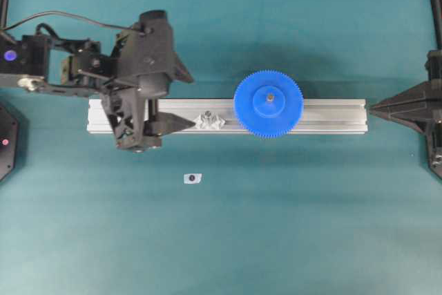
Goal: Find the location of the shaft and insert the large gear.
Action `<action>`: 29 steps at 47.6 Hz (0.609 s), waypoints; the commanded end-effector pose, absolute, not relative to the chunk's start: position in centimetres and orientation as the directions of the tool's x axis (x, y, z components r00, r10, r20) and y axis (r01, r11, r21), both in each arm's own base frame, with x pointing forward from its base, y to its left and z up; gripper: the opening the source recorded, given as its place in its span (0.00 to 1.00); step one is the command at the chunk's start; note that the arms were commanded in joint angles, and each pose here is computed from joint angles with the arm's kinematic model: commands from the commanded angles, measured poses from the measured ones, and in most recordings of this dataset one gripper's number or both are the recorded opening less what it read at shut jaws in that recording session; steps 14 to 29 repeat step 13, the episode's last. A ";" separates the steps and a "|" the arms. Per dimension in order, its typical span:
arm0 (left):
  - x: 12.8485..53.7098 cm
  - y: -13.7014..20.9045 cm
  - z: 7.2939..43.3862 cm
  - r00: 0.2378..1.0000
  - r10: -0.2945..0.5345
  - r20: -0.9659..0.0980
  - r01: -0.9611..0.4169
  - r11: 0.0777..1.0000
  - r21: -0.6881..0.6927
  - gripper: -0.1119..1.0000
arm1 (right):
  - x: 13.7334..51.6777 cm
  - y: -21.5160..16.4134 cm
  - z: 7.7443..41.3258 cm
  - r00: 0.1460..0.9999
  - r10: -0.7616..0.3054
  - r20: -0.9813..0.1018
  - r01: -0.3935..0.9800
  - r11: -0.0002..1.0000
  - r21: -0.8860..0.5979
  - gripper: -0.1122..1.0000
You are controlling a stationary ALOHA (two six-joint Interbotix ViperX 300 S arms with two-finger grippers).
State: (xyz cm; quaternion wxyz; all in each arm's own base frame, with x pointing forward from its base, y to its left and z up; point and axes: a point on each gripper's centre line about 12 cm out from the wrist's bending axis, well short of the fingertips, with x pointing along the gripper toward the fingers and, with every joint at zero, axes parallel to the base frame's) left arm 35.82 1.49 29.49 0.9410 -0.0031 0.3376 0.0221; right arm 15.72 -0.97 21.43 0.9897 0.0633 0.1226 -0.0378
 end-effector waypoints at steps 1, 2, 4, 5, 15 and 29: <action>35.3 1.2 30.7 0.803 0.035 -0.594 -0.035 0.999 0.012 0.89 | 15.9 -1.0 21.8 0.969 -0.063 -0.237 0.094 0.988 0.125 0.11; 35.2 1.2 30.7 0.805 0.035 -0.592 -0.035 0.999 0.012 0.89 | 15.9 -1.0 21.8 0.970 -0.061 -0.237 0.093 0.988 0.125 0.11; 35.1 1.0 30.7 0.808 0.031 -0.588 -0.030 0.999 0.012 0.89 | 15.9 -1.0 21.8 0.970 -0.061 -0.237 0.093 0.988 0.125 0.11; 35.0 1.0 30.7 0.809 0.031 -0.587 -0.031 0.999 0.011 0.89 | 15.9 -1.0 21.8 0.969 -0.063 -0.238 0.095 0.988 0.125 0.11; 34.5 0.8 30.8 0.827 0.027 -0.562 -0.037 0.999 -0.006 0.89 | 15.9 -1.0 21.7 0.969 -0.061 -0.240 0.093 0.988 0.125 0.11; 34.5 0.8 30.8 0.827 0.027 -0.562 -0.037 0.999 -0.006 0.89 | 15.9 -1.0 21.7 0.969 -0.061 -0.240 0.093 0.988 0.125 0.11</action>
